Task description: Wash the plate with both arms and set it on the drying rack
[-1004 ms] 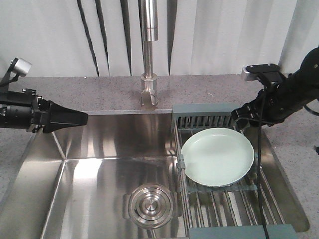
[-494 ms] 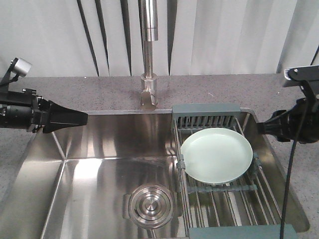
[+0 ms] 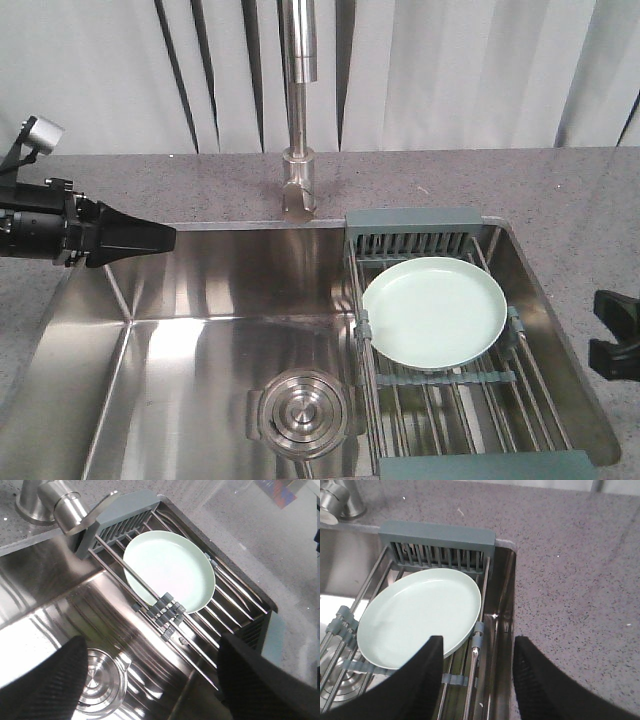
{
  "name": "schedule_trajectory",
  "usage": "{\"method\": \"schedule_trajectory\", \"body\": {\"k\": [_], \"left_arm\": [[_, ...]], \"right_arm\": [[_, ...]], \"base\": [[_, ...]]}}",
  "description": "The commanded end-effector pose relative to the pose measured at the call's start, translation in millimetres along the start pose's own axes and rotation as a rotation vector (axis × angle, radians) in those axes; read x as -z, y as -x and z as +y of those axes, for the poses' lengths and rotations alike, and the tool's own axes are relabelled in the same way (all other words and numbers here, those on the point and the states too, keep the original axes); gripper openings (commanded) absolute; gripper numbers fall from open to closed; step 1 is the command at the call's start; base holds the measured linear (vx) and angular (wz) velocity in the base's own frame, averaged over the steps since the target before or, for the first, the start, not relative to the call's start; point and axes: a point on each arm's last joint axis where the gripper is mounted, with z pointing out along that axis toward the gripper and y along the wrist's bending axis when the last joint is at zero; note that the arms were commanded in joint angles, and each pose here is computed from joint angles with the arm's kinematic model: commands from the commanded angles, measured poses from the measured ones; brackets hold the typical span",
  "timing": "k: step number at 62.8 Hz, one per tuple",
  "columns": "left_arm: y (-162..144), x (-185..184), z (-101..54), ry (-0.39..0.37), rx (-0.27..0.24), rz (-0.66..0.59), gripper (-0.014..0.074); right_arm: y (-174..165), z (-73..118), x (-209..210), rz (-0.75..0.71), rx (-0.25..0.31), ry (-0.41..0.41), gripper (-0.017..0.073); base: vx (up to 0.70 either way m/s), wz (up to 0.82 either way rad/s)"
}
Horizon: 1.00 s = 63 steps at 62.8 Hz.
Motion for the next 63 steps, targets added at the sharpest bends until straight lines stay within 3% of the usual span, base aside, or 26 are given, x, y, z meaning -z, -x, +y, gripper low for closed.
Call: {"method": "schedule_trajectory", "body": {"k": [1,20,31,45,63], "left_arm": [[14.9,9.3,-20.2,-0.061,-0.038,-0.069,0.0517],[14.9,9.3,-20.2,-0.061,-0.038,-0.069,0.0517],[14.9,9.3,-20.2,-0.061,-0.038,-0.069,0.0517],[14.9,9.3,-20.2,-0.061,-0.038,-0.069,0.0517],[14.9,9.3,-20.2,-0.061,-0.038,-0.069,0.0517]], "right_arm": [[4.5,0.9,22.9,-0.131,0.007,-0.014,0.0329],[-33.6,10.6,73.2,-0.221,0.022,0.016,0.0329],[-51.8,14.7,81.2,-0.28,-0.083,0.056,0.0329],[-61.7,11.6,75.2,-0.33,0.014,0.006,0.0329],[-64.9,12.0,73.1,-0.309,0.013,0.012,0.0329]], "base": [[0.0,0.0],[0.0,0.0],[0.0,0.0],[0.0,0.0],[0.0,0.0]]}}
